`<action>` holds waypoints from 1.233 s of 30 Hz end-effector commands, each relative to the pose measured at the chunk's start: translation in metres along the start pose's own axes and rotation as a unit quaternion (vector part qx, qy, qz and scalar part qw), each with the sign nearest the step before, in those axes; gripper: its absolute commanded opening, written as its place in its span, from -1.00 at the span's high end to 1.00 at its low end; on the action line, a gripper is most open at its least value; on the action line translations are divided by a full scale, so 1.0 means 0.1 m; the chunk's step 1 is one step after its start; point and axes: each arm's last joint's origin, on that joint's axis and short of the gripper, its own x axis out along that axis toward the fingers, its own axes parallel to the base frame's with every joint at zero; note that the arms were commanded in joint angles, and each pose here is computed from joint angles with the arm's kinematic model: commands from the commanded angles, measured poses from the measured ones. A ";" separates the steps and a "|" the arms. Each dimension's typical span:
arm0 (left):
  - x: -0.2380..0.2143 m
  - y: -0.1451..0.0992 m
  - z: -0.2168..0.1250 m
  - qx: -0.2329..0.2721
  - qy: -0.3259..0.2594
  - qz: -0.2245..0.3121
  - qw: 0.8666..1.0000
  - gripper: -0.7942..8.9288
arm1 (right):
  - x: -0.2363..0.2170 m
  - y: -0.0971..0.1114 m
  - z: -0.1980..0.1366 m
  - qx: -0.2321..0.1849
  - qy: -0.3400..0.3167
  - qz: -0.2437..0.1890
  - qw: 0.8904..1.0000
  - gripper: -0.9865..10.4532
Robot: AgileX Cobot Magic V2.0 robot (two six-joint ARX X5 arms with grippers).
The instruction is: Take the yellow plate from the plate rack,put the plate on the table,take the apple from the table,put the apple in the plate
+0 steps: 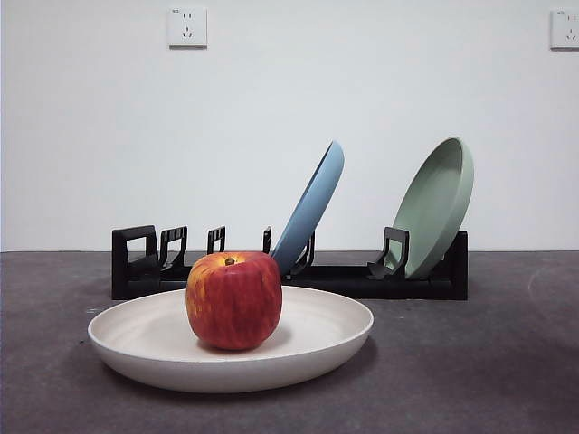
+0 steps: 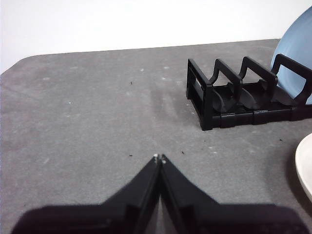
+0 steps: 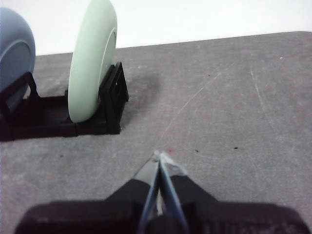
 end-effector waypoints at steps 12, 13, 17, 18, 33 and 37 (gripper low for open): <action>0.01 0.00 -0.04 0.003 0.005 -0.002 1.000 0.84 | 0.01 0.00 -0.04 0.050 0.005 -0.001 0.999 0.83; 0.01 0.00 -0.04 0.003 0.005 -0.002 1.000 0.84 | 0.01 0.00 -0.04 0.050 0.005 -0.001 0.999 0.83; 0.01 0.00 -0.04 0.003 0.005 -0.002 1.000 0.84 | 0.01 0.00 -0.04 0.050 0.005 -0.001 0.999 0.83; 0.01 0.00 -0.04 0.003 0.005 -0.002 1.000 0.84 | 0.01 0.00 -0.04 0.050 0.005 -0.001 0.999 0.83; 0.01 0.00 -0.04 0.003 0.005 -0.002 1.000 0.84 | 0.01 0.00 -0.04 0.050 0.005 -0.001 0.999 0.83; 0.01 0.00 -0.04 0.003 0.005 -0.002 1.000 0.84 | 0.01 0.00 -0.04 0.050 0.005 -0.001 0.999 0.83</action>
